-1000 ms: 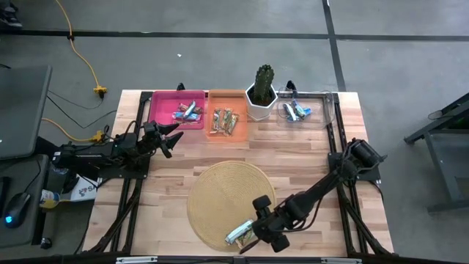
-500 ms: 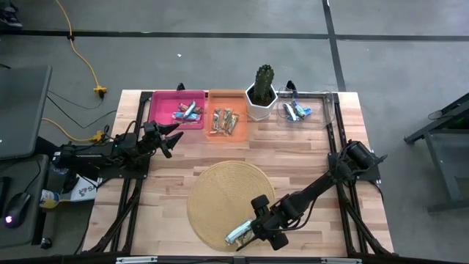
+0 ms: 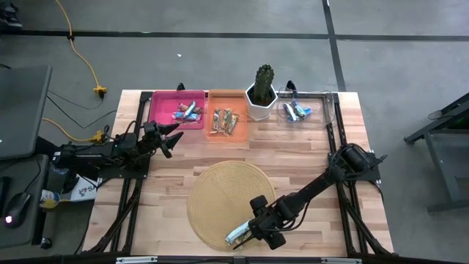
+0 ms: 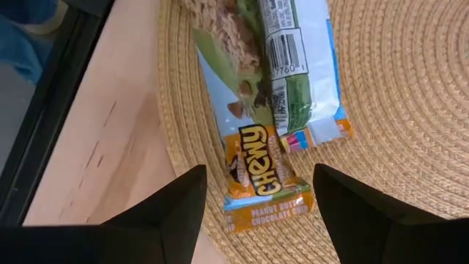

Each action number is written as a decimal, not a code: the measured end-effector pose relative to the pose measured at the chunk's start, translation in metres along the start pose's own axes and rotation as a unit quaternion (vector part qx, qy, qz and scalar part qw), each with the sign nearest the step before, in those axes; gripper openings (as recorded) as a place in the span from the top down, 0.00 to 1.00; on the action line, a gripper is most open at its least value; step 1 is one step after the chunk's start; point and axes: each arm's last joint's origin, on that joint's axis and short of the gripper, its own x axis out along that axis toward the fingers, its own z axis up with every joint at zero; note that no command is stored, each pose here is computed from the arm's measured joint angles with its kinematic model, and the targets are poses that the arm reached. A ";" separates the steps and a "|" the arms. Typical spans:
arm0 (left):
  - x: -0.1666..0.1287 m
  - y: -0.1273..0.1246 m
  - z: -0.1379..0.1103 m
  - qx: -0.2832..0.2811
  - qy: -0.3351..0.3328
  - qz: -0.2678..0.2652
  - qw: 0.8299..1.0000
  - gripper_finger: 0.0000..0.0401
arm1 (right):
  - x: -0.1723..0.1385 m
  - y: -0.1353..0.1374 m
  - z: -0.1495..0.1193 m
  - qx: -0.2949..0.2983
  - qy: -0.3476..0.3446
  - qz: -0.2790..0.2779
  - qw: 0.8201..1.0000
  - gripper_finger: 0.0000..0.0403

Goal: Pick and place Granola Bars by type
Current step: Put the yellow granola bar into the orange bin

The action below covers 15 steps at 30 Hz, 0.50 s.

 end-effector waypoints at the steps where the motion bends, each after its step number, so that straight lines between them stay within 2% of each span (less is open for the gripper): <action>1: 0.000 0.000 0.000 0.000 0.000 0.000 1.000 0.39 | 0.000 0.000 0.000 0.001 0.000 -0.001 1.000 0.41; 15: 0.000 0.000 0.000 0.000 0.000 0.000 1.000 0.39 | 0.007 -0.001 0.000 0.004 0.003 0.001 1.000 0.41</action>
